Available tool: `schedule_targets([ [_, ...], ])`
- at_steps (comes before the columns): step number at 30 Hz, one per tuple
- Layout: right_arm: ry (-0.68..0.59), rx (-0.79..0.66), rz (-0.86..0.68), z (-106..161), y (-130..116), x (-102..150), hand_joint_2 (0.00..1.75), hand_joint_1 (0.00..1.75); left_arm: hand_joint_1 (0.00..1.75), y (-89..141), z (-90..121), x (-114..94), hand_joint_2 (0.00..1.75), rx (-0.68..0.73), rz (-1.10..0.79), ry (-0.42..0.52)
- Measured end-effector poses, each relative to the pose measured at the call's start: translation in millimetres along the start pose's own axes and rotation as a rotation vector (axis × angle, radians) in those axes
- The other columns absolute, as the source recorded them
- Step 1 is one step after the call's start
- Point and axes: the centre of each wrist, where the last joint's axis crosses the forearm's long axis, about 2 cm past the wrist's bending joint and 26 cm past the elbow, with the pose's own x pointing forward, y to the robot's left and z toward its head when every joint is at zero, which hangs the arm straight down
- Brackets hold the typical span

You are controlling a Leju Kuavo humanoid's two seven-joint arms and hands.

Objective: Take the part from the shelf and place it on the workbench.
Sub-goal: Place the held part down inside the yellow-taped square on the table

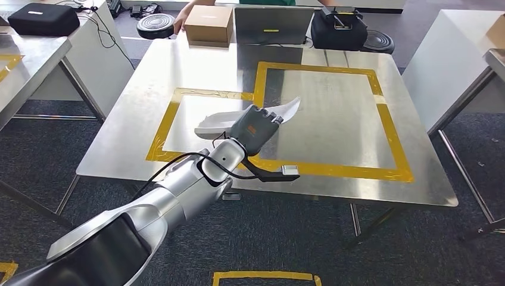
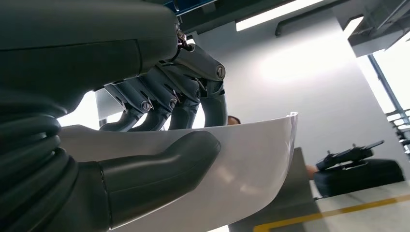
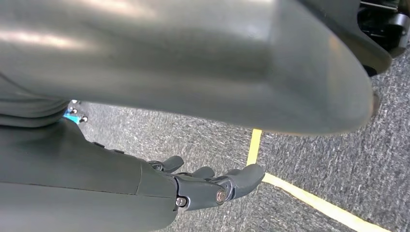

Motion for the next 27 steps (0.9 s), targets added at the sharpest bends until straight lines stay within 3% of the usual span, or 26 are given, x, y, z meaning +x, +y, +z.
schedule_targets([
  [15,0.001,0.019,0.030,1.7,10.6,0.5,0.00,0.00,1.75,-34.1,32.9,-41.3,1.75,-0.142,-0.120,0.217],
  [27,0.001,0.037,0.071,3.4,20.5,-2.3,0.00,0.00,1.75,-40.9,52.6,-67.4,1.75,0.021,-0.072,0.225],
])
